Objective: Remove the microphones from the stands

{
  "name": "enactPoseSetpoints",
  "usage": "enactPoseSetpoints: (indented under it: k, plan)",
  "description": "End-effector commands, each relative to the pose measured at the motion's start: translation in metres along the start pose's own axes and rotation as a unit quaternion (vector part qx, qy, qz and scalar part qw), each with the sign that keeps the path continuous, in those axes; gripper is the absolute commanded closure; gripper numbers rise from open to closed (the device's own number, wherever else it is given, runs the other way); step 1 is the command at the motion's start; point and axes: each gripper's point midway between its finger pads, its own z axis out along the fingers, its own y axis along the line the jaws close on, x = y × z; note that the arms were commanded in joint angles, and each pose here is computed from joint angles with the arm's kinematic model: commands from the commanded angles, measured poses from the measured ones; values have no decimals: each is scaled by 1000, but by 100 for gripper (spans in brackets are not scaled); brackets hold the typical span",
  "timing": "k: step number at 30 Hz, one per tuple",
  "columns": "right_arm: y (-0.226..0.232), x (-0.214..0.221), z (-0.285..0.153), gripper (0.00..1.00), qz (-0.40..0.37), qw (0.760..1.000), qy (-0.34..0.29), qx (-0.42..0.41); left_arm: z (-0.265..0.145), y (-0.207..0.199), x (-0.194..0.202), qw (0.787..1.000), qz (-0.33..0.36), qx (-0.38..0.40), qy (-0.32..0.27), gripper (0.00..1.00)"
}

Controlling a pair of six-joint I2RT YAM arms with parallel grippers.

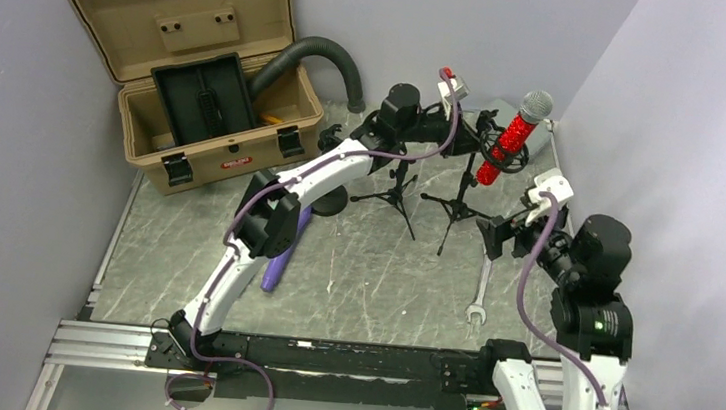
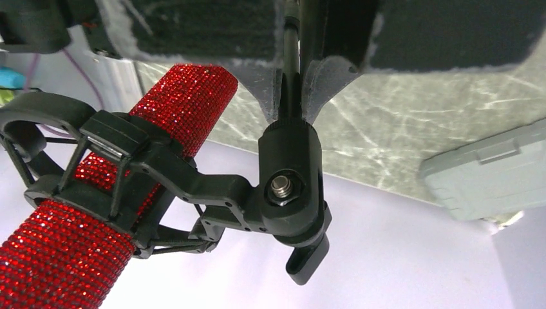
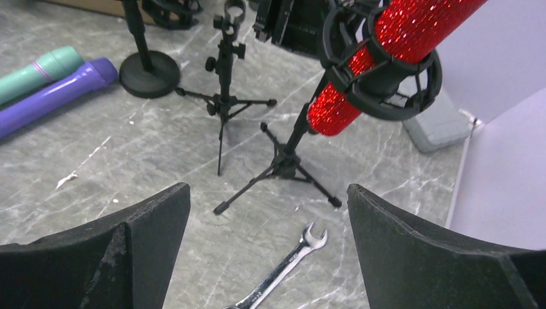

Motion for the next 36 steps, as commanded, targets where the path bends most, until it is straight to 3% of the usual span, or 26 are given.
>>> enactPoseSetpoints:
  k: [1, 12, 17, 23, 28, 36]
  plan:
    - [9, -14, -22, 7, -9, 1000, -14, -3, -21, -104, -121, 993, 55, 75, -78, 100]
    - [21, -27, -44, 7, -23, 999, -38, -7, -57, -152, -137, 997, 20, 51, -47, 100]
    - [23, -39, -48, 7, -23, 999, -46, -16, -81, -159, -124, 1000, -8, 14, -20, 100]
    - [59, -37, -41, 7, -51, 987, -61, -137, -114, -158, -113, 999, 7, -44, 2, 100]
    - [77, -21, -23, 6, -52, 973, -72, -215, -148, -133, -102, 996, -3, -92, -5, 100]
    - [78, -33, 7, 7, -26, 954, -105, -280, -191, -107, -69, 991, 34, -128, -15, 100]
